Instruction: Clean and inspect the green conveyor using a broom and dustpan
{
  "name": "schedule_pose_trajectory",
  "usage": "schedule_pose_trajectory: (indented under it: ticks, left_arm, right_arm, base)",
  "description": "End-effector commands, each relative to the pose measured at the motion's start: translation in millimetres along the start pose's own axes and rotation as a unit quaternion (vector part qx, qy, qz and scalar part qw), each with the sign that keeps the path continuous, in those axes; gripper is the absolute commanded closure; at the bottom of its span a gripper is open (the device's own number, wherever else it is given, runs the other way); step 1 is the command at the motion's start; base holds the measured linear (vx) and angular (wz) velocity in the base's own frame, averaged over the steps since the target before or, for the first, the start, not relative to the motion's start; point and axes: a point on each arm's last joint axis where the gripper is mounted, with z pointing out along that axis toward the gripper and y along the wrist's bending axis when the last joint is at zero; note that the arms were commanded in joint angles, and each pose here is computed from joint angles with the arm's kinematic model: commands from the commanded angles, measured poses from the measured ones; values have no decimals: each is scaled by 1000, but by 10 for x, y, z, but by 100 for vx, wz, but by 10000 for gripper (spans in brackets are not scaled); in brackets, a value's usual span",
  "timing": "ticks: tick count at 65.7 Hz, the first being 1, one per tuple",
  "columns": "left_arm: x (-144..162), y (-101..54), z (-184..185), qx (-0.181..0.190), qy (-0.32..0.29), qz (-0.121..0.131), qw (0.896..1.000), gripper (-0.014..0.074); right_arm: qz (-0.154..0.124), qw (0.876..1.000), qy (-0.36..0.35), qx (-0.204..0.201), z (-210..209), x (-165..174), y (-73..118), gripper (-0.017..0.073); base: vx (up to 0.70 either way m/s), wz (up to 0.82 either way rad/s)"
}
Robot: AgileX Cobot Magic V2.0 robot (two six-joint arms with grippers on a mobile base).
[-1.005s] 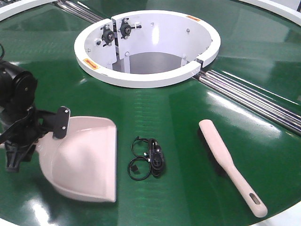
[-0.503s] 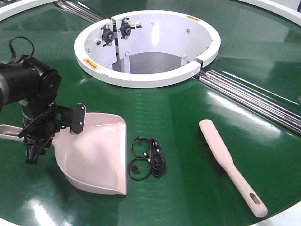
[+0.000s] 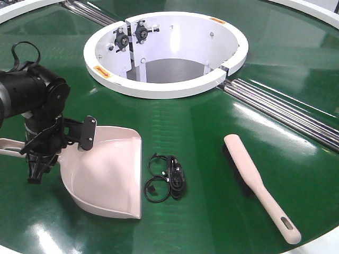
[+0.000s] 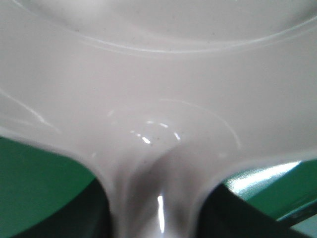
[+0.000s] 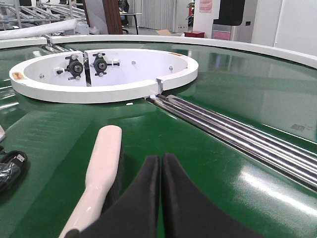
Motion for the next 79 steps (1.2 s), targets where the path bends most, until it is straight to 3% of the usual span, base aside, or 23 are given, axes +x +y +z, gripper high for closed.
schedule_pose_trajectory:
  ticks: [1, 79]
  left_arm:
    - [82, 13, -217, -30, 10, -4, 999, 600]
    - [88, 2, -219, -24, 13, -5, 1000, 599]
  right_arm:
    - [-4, 999, -41, 1, -9, -63, 1, 568]
    - [-4, 999, -41, 0, -9, -63, 1, 568]
  base:
    - [0, 0]
    - [0, 0]
